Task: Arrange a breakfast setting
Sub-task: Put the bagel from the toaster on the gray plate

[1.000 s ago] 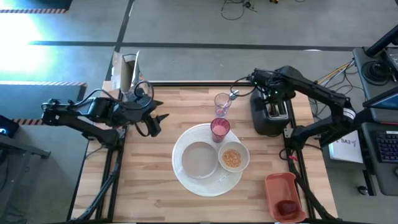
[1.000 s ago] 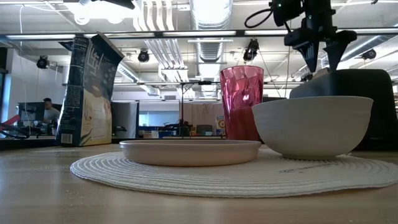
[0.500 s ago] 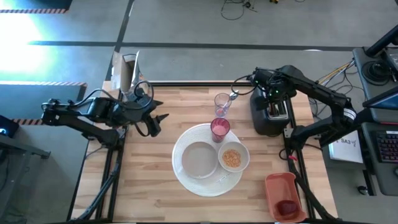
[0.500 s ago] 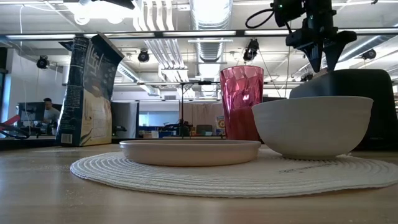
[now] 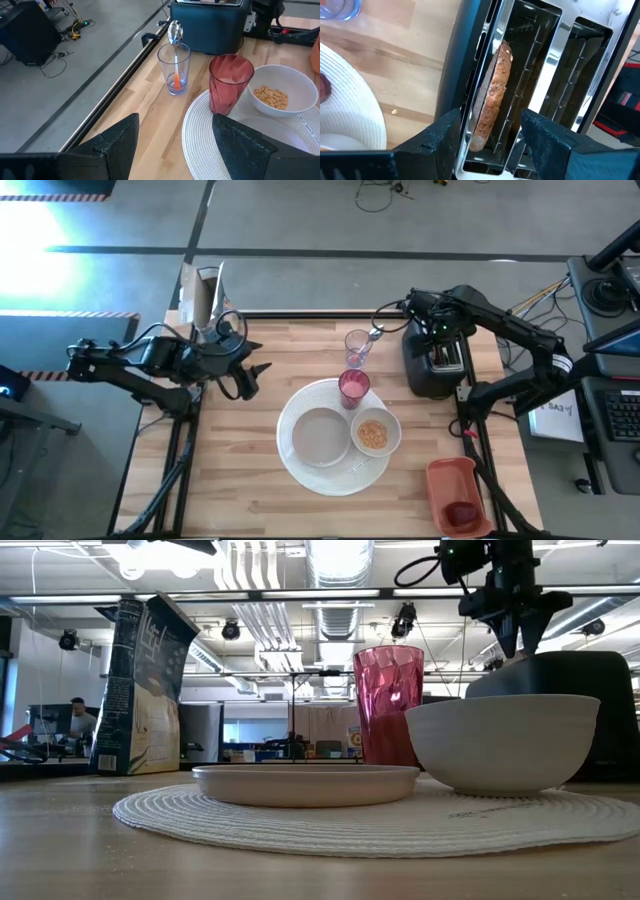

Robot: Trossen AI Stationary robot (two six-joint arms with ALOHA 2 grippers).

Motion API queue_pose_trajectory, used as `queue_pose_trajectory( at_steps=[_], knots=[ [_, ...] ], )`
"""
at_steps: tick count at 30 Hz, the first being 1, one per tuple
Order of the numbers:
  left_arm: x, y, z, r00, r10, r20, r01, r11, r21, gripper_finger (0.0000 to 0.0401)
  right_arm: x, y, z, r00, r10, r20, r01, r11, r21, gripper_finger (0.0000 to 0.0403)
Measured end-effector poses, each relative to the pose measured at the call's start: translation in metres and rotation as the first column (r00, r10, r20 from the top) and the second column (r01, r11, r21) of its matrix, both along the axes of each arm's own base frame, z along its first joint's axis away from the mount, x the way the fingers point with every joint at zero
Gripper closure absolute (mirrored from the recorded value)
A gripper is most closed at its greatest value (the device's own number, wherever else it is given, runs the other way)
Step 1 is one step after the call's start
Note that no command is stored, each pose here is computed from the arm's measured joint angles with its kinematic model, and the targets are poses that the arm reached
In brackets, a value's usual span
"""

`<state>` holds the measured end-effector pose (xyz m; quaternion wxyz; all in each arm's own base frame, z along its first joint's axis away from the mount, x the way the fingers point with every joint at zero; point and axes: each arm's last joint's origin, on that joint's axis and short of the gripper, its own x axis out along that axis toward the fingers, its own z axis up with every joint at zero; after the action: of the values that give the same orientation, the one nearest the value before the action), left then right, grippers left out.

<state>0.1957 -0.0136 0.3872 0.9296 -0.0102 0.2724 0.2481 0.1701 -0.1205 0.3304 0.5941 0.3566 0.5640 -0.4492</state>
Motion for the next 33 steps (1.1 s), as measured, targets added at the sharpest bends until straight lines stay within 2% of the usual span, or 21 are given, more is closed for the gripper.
queue_pose_trajectory(
  at_steps=[7,12,21,26,33],
  knots=[
    [0.002,0.0,-0.01,1.0,0.0,-0.025,0.0,1.0,0.006,0.0165,0.0,0.0,-0.011,1.0,-0.001,-0.023,0.001,1.0,0.015,0.0221],
    [0.003,0.0,-0.018,0.999,0.0,-0.049,0.0,1.0,0.009,0.0165,0.0,0.0,-0.017,1.0,0.003,-0.03,-0.002,1.0,0.021,0.0253],
    [0.003,0.0,-0.014,0.999,0.0,-0.033,0.001,1.0,0.016,0.0165,0.002,-0.001,-0.015,1.0,0.025,-0.013,-0.025,1.0,0.017,0.0306],
    [0.003,0.0,-0.014,0.999,0.009,-0.033,-0.008,1.0,0.023,0.0165,0.002,-0.001,-0.014,0.999,0.032,-0.011,-0.032,0.999,0.019,0.0311],
    [0.003,0.0,-0.014,0.999,0.009,-0.033,-0.008,1.0,0.023,0.0165,0.002,-0.001,-0.014,0.999,0.033,0.0,-0.033,0.999,0.026,0.0295]
  ],
)
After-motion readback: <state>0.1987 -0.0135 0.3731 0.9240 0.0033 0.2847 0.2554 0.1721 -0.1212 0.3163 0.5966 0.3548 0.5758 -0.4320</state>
